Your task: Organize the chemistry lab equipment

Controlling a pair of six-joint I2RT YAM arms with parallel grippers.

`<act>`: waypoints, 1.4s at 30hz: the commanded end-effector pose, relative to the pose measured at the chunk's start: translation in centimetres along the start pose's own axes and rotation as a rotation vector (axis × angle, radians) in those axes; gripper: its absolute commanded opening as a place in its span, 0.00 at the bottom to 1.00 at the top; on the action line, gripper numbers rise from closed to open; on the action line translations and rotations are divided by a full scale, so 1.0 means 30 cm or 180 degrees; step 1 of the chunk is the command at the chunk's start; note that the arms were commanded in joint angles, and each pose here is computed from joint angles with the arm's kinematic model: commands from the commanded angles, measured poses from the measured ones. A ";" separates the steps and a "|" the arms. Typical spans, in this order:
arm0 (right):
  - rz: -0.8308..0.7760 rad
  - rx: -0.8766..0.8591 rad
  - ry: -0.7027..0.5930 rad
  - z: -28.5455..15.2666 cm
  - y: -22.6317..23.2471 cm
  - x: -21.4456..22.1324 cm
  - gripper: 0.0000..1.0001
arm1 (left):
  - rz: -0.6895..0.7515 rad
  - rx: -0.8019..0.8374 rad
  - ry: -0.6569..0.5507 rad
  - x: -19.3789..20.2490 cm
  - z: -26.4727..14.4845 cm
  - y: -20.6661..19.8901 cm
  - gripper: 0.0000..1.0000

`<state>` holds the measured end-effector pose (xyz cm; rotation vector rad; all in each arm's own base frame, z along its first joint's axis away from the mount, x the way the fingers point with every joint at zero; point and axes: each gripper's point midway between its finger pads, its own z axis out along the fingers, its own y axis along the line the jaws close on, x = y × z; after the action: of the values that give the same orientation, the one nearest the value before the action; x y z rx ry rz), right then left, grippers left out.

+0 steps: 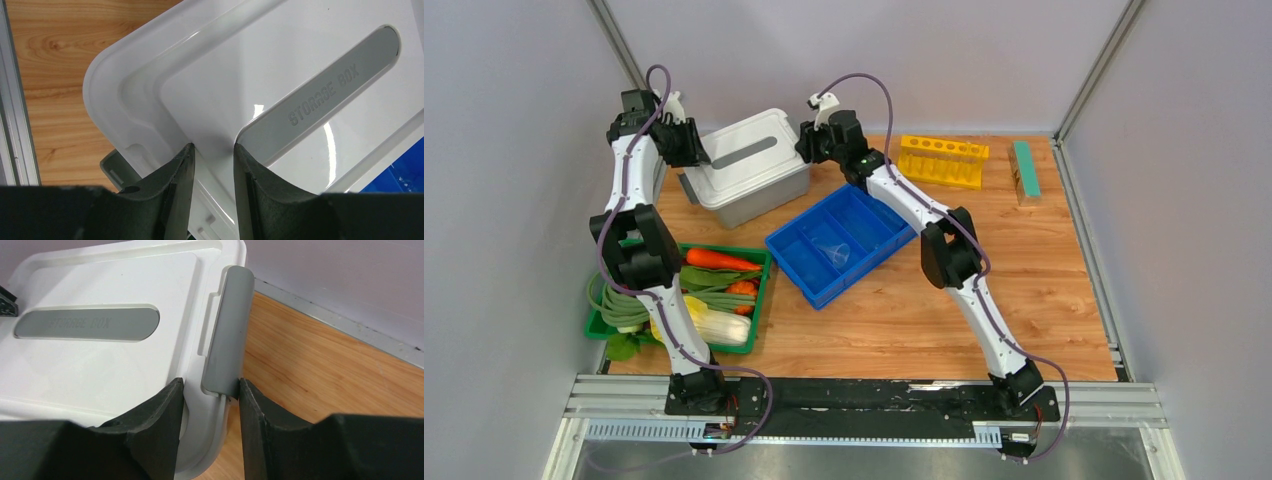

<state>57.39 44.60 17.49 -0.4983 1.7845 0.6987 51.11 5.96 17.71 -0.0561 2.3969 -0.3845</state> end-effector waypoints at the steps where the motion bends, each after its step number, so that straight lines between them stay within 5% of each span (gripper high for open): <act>1: -0.0477 -0.0240 0.0389 -0.022 0.188 0.097 0.10 | -0.0162 0.0151 0.0225 0.072 0.064 -0.019 0.42; 4: -0.0499 -0.0254 0.0435 -0.021 0.201 0.113 0.00 | -0.0172 0.0166 0.0232 0.074 0.066 -0.026 0.41; 12: -0.1339 -0.0537 0.0630 -0.048 0.328 0.179 0.00 | -0.0198 0.0282 0.0228 0.072 0.080 -0.054 0.41; 19: -0.0849 -0.0218 0.0530 -0.036 0.250 0.139 0.08 | -0.0256 0.0321 0.0064 -0.009 0.015 -0.094 0.43; 26: -0.0469 0.0138 0.0545 -0.059 0.141 0.129 0.07 | -0.0280 0.0055 -0.0397 -0.149 -0.157 -0.108 0.60; 28: -0.0437 0.0148 0.0562 -0.065 0.138 0.131 0.08 | -0.0499 0.0050 -0.0489 -0.147 -0.193 -0.082 0.74; 30: -0.0421 0.0154 0.0557 -0.064 0.136 0.128 0.08 | -0.0713 0.0157 -0.0651 -0.156 -0.234 -0.052 0.75; 42: -0.0220 0.0228 0.0576 -0.065 0.120 0.134 0.08 | -0.1390 0.0192 -0.0883 0.032 -0.280 0.153 0.76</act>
<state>55.74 44.86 18.19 -0.5596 1.7877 0.4635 44.95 13.13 19.99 -0.6032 2.1915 -0.5400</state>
